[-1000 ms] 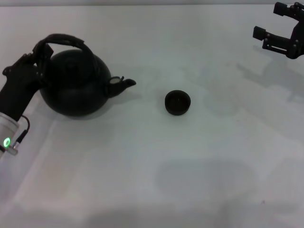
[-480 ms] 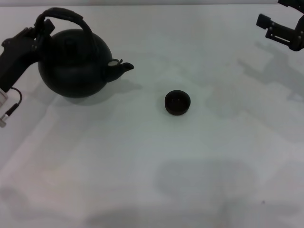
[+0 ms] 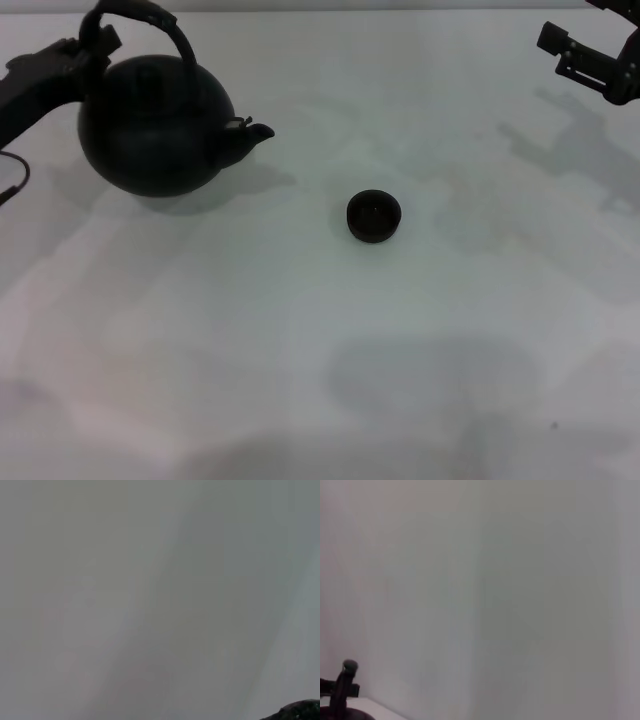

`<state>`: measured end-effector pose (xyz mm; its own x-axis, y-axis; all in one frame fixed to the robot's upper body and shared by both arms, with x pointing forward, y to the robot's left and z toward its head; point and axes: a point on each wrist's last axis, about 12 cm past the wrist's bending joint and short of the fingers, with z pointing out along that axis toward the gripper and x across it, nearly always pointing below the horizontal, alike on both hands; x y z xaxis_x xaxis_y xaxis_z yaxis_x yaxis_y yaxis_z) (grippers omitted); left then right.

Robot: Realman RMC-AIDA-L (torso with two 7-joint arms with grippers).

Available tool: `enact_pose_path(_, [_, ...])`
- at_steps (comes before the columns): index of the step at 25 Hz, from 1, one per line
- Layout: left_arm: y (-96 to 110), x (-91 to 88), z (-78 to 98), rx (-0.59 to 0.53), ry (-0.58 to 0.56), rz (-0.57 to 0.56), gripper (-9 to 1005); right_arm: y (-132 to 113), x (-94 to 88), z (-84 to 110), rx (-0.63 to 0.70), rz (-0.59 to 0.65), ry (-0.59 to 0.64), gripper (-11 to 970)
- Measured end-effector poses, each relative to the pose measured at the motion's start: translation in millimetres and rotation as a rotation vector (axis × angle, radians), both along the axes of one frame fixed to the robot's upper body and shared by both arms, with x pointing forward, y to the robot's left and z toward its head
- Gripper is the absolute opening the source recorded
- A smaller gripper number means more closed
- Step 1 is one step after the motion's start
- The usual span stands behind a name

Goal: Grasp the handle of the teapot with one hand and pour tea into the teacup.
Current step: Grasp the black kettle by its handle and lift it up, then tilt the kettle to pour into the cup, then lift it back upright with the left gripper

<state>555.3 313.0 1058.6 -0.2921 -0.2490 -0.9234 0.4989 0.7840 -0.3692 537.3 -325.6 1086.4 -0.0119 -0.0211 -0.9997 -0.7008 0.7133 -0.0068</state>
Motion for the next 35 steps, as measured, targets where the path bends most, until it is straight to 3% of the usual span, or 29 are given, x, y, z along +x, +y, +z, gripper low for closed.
enact_pose_path(7, [-1.8, 24.2, 25.3, 0.091, 0.044, -0.048, 152, 1.7, 0.3, 0.8, 0.034, -0.007, -0.008, 845])
enact_pose_path(15, [-28.5, 46.8, 47.8, 0.278, 0.064, -0.080, 153, 3.9, 2.9, -0.1, 0.056, -0.022, -0.003, 845])
enact_pose_path(21, [-50.1, 43.4, 55.4, 0.399, 0.034, -0.080, 153, 1.9, 4.7, 1.3, 0.065, -0.043, -0.010, 845])
enact_pose_path(27, [-65.4, 37.8, 63.3, 0.404, 0.010, -0.116, 153, 0.3, 5.5, 1.0, 0.062, -0.056, -0.009, 845])
enact_pose_path(35, [-70.8, 35.8, 64.2, 0.391, 0.017, -0.124, 153, -1.2, 5.0, 1.4, 0.059, -0.058, -0.011, 845])
